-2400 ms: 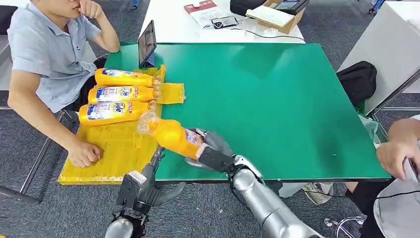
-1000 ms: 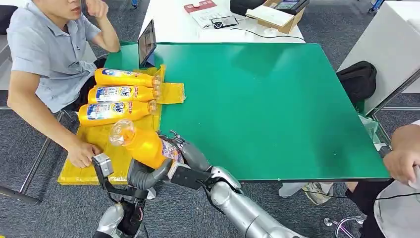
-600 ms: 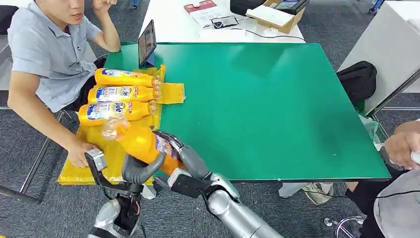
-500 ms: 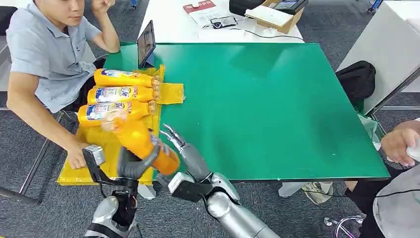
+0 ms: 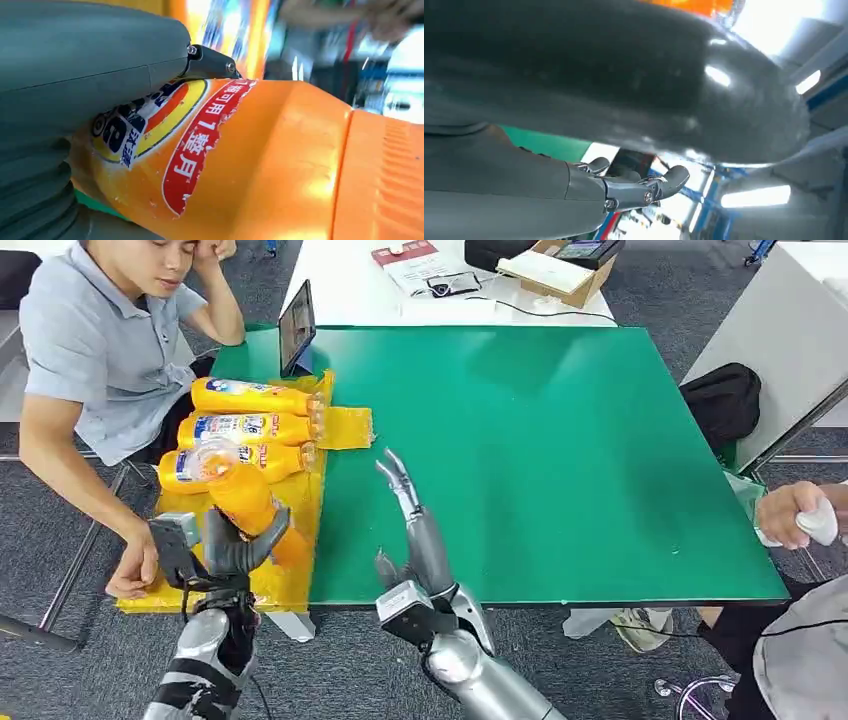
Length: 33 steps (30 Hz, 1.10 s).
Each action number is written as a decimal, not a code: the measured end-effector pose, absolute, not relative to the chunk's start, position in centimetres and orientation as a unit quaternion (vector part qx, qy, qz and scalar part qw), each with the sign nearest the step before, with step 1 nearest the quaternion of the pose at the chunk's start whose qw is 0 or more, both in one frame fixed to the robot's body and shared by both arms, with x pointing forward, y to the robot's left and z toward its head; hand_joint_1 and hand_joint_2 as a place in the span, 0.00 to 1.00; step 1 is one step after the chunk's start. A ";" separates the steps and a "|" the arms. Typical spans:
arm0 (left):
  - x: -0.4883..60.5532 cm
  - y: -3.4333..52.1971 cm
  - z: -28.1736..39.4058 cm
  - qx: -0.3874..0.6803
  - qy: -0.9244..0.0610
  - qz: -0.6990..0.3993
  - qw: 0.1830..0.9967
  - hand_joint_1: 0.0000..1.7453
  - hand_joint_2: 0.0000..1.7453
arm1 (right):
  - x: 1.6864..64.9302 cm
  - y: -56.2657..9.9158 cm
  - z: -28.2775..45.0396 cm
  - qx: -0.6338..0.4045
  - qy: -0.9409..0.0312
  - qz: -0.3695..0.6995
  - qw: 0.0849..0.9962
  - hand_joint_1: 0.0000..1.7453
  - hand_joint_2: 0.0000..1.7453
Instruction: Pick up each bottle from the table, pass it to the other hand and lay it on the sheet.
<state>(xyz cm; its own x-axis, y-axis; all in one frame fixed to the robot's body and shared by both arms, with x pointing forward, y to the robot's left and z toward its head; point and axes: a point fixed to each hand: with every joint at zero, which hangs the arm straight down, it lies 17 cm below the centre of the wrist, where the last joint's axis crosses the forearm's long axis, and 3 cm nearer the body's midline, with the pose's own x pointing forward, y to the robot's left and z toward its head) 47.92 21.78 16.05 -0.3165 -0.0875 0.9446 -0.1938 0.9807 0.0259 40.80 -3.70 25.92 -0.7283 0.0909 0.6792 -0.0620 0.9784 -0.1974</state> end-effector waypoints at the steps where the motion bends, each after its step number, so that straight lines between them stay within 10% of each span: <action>1: 48.1 22.4 16.4 0.129 -0.813 0.029 0.567 1.00 1.00 | 40.8 -3.9 26.0 -0.011 -0.925 0.102 0.367 0.00 0.00; 9: 49.6 21.0 19.1 0.404 -0.789 -0.239 0.397 1.00 1.00 | 40.7 -4.6 26.1 -0.018 -0.925 0.090 0.368 0.00 0.00; 24: 53.8 17.3 10.1 0.377 -0.685 -0.435 0.448 1.00 1.00 | 40.7 -4.9 24.5 -0.001 -0.917 0.097 0.388 0.00 0.00; 25: 53.7 17.1 9.4 0.372 -0.679 -0.444 0.452 0.86 1.00 | 40.7 -4.9 24.4 -0.001 -0.916 0.098 0.389 0.00 0.00; 26: 53.7 16.9 8.7 0.366 -0.672 -0.454 0.457 0.48 1.00 | 40.7 -5.0 24.3 -0.002 -0.916 0.098 0.390 0.00 0.00; 33: 53.4 15.7 4.8 0.330 -0.620 -0.523 0.483 0.00 1.00 | 41.0 -5.2 23.5 -0.001 -0.911 0.104 0.398 0.00 0.00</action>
